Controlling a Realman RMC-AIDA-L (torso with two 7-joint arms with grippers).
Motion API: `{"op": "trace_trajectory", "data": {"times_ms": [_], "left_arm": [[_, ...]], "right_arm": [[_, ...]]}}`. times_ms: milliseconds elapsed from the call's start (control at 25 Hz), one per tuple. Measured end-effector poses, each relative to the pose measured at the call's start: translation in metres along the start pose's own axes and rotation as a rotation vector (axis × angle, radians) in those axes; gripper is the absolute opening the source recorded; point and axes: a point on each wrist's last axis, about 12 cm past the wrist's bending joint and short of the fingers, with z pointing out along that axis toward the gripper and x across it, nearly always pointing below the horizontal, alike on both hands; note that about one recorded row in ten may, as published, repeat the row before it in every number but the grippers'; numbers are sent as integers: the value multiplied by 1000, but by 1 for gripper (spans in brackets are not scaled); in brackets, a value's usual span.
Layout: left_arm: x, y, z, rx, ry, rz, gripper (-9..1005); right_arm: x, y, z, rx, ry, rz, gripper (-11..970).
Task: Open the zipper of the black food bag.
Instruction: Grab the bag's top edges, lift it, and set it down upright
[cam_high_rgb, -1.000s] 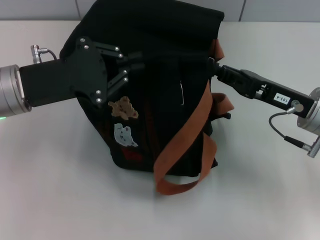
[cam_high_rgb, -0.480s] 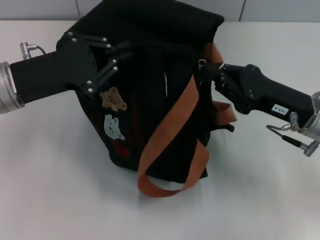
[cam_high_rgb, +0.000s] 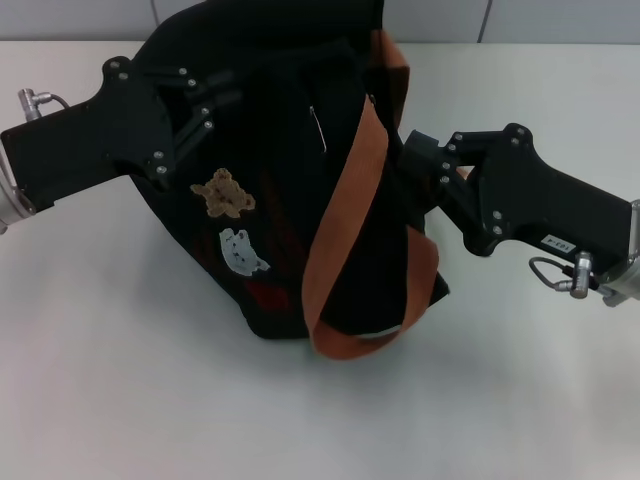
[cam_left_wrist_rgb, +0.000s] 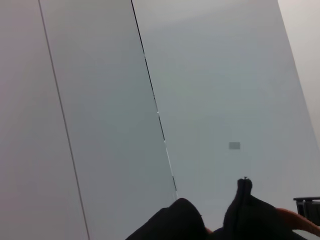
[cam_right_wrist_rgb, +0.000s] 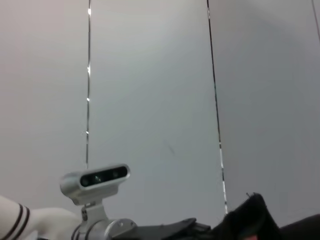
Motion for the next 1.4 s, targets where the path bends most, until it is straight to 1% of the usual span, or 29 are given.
{"op": "trace_trajectory", "data": {"times_ms": [120,160,200,240,280,360,400,440,520,560,600,640,720,800,840,960,1000,1040,1080,1280,1400], "left_arm": [[0,0,-1,-2,1,-2,90],[0,0,-1,-2,1,-2,90],[0,0,-1,-2,1,-2,90],[0,0,-1,-2,1,-2,90],[0,0,-1,-1,-1,-2,90],[0,0,-1,-1,-2,-2,91],[0,0,-1,0,-3,-1,91],[0,0,-1,0,-3,-1,90],[0,0,1,5,-4,-2,89],[0,-1,1,7,-5,-3,89],[0,-1,3,10,-8,-8,88],[0,-1,3,10,-8,-8,88],[1,-2,4,15,-12,-13,88],[1,-2,5,18,-14,-13,88],[1,-2,5,18,-14,-13,88],[0,-2,6,20,-16,-10,88],[0,-2,7,22,-17,-9,88],[0,-2,8,23,-18,-8,88],[0,-2,8,23,-18,-8,88],[0,-1,9,26,-19,-5,88],[-1,0,11,29,-20,-3,87]], "right_arm": [[2,-2,-2,31,6,3,6],[3,-3,-3,57,6,5,13],[6,-7,-6,118,11,10,20],[6,-7,-6,118,11,10,27],[9,-9,-7,163,25,-4,34],[11,-10,-8,182,35,-15,48],[17,-9,-6,215,48,-56,55],[17,-9,-6,215,48,-56,62],[23,-5,-4,233,60,-119,76],[26,-1,-2,239,69,-160,83],[31,4,1,242,80,-235,90],[31,4,1,242,80,-235,97],[34,8,5,251,86,-288,111],[37,10,11,276,98,-355,179],[37,10,11,276,98,-355,213],[40,10,16,309,112,-429,315],[41,12,18,332,123,-479,345],[41,12,18,332,123,-479,375],[42,13,19,341,129,-505,405],[45,16,29,361,156,-607,392],[45,17,35,392,171,-684,395]]}}
